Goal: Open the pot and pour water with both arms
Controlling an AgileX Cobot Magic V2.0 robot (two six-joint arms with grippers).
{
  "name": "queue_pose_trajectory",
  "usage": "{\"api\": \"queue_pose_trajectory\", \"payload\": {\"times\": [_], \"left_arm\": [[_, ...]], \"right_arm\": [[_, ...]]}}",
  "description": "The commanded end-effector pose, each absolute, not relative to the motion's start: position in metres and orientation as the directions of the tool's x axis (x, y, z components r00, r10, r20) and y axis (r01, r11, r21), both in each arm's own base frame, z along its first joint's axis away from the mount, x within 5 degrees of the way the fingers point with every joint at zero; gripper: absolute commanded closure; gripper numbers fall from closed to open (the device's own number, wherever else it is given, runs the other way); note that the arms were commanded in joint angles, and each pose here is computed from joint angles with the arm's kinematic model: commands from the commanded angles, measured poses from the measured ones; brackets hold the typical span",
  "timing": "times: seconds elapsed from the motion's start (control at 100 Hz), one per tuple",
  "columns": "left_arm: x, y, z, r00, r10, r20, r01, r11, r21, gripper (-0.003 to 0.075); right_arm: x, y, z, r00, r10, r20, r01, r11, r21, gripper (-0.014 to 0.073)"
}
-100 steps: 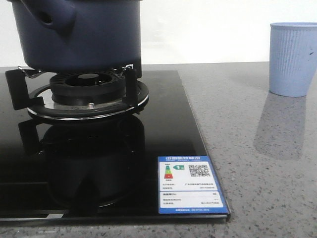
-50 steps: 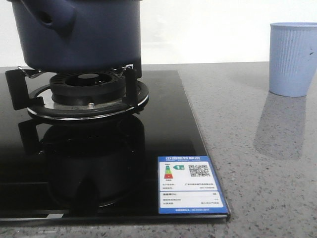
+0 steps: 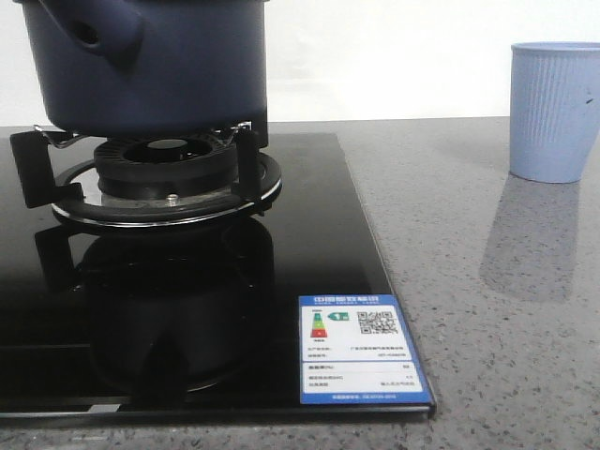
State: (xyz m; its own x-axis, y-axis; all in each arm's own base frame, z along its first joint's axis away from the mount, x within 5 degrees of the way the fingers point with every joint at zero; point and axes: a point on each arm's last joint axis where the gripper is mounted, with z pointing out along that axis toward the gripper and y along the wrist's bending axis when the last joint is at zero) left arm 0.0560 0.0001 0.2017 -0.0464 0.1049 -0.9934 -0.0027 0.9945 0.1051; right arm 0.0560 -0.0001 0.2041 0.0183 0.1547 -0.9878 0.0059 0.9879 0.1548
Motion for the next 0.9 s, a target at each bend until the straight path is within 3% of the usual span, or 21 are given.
{"api": "queue_pose_trajectory", "payload": {"times": [0.0,0.32,0.51,0.72,0.89], "left_arm": [[0.055,0.001,0.205,0.044,0.099,-0.994,-0.018,0.995,0.098,0.0736],[0.055,0.0,0.208,0.071,-0.073,-0.995,-0.005,0.997,-0.074,0.0736],[0.054,0.001,0.21,0.093,-0.205,-0.974,0.006,0.979,-0.205,0.0736],[0.054,0.002,0.211,0.11,-0.453,-0.885,0.029,0.891,-0.453,0.0736],[0.052,0.008,0.223,0.21,-0.61,-0.764,0.042,0.787,-0.616,0.0736]], "right_arm": [[0.055,-0.001,0.206,0.094,0.146,-0.985,0.005,0.989,0.148,0.0645],[0.055,-0.001,0.206,0.094,0.173,-0.98,0.003,0.985,0.174,0.0645],[0.055,-0.001,0.206,0.093,0.31,-0.946,-0.01,0.95,0.311,0.0645],[0.055,-0.002,0.208,0.104,0.497,-0.862,-0.03,0.867,0.497,0.0645],[0.053,-0.001,0.218,0.117,0.532,-0.839,-0.051,0.847,0.529,0.0645]]}}
